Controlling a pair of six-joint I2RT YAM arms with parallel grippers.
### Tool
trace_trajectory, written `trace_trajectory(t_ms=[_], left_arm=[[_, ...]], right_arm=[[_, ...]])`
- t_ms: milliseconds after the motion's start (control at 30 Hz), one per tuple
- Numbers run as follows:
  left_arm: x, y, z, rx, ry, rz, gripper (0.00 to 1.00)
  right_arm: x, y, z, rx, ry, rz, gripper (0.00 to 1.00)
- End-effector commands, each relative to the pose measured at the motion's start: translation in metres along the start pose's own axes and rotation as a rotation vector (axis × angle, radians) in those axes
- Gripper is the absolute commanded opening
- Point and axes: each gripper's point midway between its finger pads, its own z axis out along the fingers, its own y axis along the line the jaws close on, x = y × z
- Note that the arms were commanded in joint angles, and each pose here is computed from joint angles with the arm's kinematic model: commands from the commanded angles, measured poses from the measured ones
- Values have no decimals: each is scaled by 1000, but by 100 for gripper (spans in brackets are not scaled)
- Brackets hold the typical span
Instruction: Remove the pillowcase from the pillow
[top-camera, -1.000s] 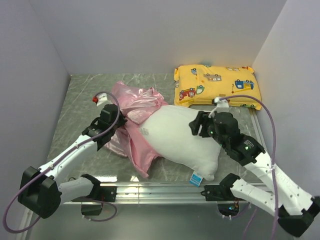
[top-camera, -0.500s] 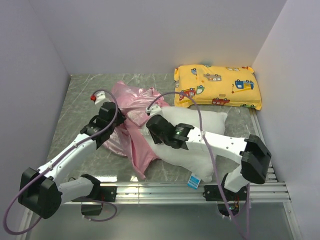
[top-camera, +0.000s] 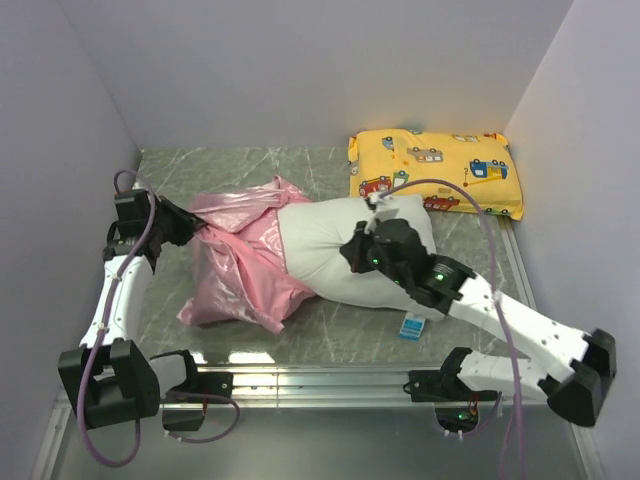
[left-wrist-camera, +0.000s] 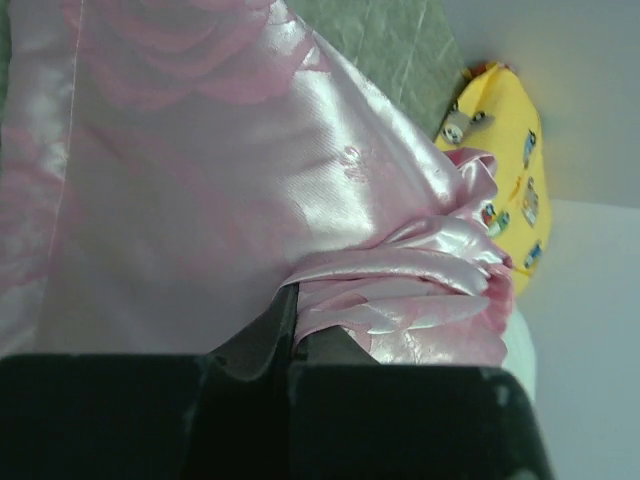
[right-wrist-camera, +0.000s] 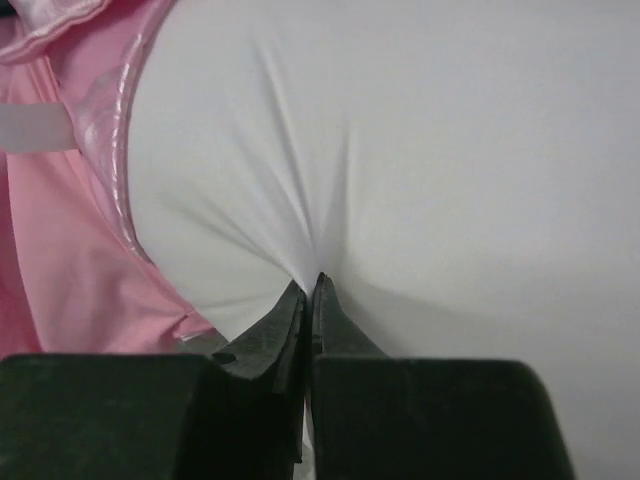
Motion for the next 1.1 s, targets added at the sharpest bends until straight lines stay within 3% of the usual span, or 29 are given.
trace_trajectory(t_ms=[0,100,167,200,233,267,333,367,433,533,633,767,900,1067], left_arm=[[-114,31,-14,-94,-354,-42,0],[-114,22,-3,-25,-297,0,1],[-106,4,9,30,-233,42,7],[-98,-10,13,75,-188,78,13],[-91,-19,19,86,-157,112,27],[-81,-50,20,134,-132,213,34],[-66,-68,22,114,-111,289,54],[-49,-95,20,167,-90,371,60],[-38,-111,13,186,-85,419,70],[-16,-135,-5,218,-83,494,78],[7,-146,-22,232,-88,554,81],[47,-130,-30,142,-45,627,80],[59,-110,-45,82,-55,620,77],[59,-85,-71,45,-81,596,75]], right_arm=[[-1,-79,-52,222,-35,49,0],[-9,-70,-64,166,-58,70,0],[-10,-53,-65,85,-40,79,0],[-12,-41,-61,47,-43,78,0],[-12,-37,-58,42,-41,78,0],[-12,-34,-54,40,-34,78,0],[-10,-26,-41,42,-9,78,0],[-10,-24,-37,38,-7,79,0],[-12,-17,-23,29,-5,85,0],[-18,-18,-9,66,-8,85,0],[-28,-19,1,82,-19,112,0],[-61,-31,7,59,-93,238,0],[-95,-34,8,-5,-141,340,0],[-123,-34,0,-14,-176,338,0]])
